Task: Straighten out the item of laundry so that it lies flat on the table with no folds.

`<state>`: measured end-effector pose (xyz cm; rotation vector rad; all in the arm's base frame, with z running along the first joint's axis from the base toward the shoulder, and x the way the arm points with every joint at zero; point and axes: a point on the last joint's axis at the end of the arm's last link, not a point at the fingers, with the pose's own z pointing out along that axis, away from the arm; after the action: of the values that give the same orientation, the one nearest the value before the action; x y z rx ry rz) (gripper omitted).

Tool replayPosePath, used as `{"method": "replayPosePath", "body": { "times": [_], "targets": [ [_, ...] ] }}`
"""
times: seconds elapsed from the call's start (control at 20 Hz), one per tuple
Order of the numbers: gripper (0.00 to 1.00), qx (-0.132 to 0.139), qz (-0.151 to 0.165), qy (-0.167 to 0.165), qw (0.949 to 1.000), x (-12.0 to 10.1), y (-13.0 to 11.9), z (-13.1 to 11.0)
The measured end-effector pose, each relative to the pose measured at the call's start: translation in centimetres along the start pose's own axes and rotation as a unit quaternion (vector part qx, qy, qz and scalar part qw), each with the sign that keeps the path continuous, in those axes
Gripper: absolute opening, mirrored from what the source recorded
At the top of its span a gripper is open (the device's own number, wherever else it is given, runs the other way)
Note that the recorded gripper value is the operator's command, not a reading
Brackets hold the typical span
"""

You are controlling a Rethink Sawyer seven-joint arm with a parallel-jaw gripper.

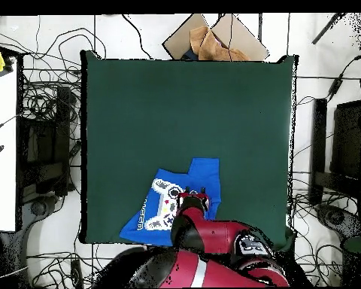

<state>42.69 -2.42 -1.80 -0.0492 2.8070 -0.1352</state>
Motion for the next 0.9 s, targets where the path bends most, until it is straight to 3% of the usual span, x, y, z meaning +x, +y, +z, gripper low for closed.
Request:
{"method": "replayPosePath", "body": {
  "times": [0.45, 0.9],
  "targets": [
    [1.00, -0.007, 0.014, 0.001, 0.9999, 2.1, -0.8, 3.9],
    [1.00, -0.019, 0.003, -0.037, 0.9991, 2.7, -1.1, 4.1]
  ]
}}
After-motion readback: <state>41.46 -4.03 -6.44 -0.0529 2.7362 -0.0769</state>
